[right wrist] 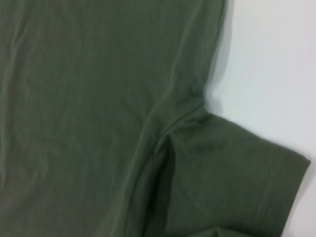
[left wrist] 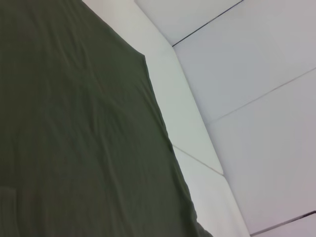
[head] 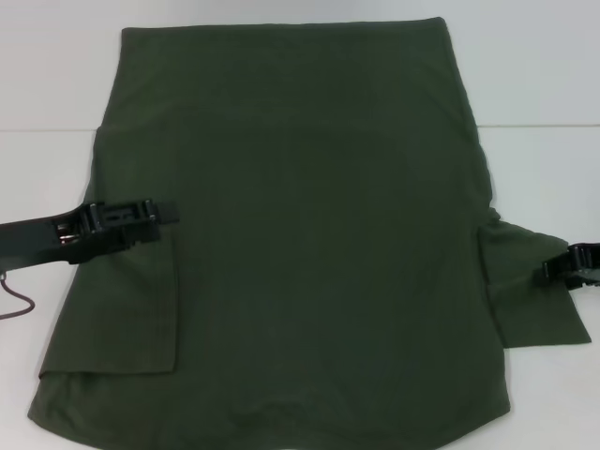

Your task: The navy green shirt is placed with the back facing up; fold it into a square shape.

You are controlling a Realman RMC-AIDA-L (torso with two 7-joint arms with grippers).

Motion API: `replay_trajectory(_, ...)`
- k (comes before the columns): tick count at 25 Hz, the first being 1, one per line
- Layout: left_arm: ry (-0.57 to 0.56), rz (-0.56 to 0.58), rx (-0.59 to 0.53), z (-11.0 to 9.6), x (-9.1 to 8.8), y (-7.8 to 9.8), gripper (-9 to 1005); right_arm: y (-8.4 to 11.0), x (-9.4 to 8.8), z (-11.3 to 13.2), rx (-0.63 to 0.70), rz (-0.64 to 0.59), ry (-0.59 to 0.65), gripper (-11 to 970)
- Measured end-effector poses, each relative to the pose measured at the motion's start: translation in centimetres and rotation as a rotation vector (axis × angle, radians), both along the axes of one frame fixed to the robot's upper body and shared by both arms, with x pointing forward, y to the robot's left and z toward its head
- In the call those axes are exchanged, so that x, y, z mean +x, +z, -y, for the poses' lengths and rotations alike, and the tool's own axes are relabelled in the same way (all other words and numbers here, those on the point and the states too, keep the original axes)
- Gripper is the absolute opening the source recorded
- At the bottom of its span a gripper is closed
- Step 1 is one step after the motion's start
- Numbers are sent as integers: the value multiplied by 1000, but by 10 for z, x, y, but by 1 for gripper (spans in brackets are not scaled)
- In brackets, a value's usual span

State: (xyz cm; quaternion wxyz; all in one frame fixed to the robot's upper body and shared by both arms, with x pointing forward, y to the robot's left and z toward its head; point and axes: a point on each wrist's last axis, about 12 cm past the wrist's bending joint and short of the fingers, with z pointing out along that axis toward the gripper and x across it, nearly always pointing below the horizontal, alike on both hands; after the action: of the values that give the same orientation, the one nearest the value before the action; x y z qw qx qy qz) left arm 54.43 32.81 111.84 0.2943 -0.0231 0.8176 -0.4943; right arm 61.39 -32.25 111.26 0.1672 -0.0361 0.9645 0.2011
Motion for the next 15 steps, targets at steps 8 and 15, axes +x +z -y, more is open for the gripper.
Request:
replay_trajectory(8, 1, 0, -4, 0, -1, 0, 618, -3, 3, -7, -17, 11, 6, 494)
replay_trajectory(15, 3, -1, -7, -1, -1, 0, 618, -1, 3, -2, -34, 6, -5, 493)
